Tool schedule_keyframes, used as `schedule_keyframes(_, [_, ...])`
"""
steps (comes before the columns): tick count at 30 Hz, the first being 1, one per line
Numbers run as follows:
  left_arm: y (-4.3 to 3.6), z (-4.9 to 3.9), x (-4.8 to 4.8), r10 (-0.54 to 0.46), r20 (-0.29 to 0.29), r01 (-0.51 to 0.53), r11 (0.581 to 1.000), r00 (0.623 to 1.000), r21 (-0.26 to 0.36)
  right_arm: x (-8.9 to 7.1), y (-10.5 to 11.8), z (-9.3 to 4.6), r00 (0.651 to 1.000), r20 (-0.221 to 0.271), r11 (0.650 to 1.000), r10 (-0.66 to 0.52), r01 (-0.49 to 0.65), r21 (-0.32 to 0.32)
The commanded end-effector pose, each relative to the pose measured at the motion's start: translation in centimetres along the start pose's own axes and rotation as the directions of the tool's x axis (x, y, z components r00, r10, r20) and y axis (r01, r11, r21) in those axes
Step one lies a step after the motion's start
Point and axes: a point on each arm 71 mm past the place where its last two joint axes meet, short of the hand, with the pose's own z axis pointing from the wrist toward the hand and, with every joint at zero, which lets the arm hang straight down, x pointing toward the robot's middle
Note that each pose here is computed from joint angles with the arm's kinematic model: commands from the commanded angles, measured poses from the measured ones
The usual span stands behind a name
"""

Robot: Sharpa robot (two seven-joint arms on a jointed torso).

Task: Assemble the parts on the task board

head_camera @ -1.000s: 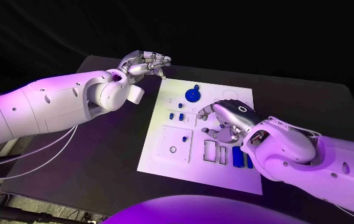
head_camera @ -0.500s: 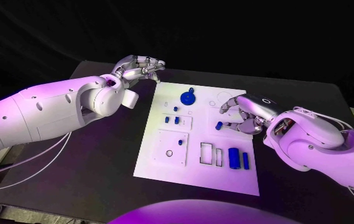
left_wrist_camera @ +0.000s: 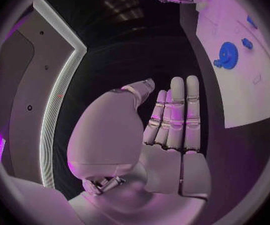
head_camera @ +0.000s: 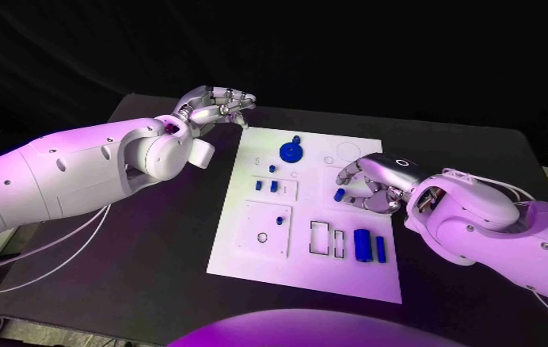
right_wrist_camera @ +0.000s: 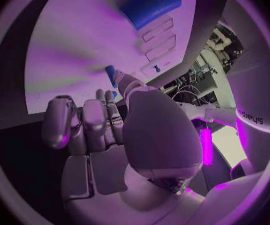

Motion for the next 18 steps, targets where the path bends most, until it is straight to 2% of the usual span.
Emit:
schedule_keyframes(1, [-0.09,0.03,0.19,-0.011,-0.017,0.011,1.0,1.0,0.005,0.26,0.32,0.16,1.0,-0.008,0.999,-0.023,0.023,-0.022])
schedule_keyframes(18, [-0.09,0.0,0.16,-0.007,-0.018,0.007,1.0,1.0,0.004,1.23,0.14,0.73,0.998,-0.045,0.999,-0.039,0.039,0.0])
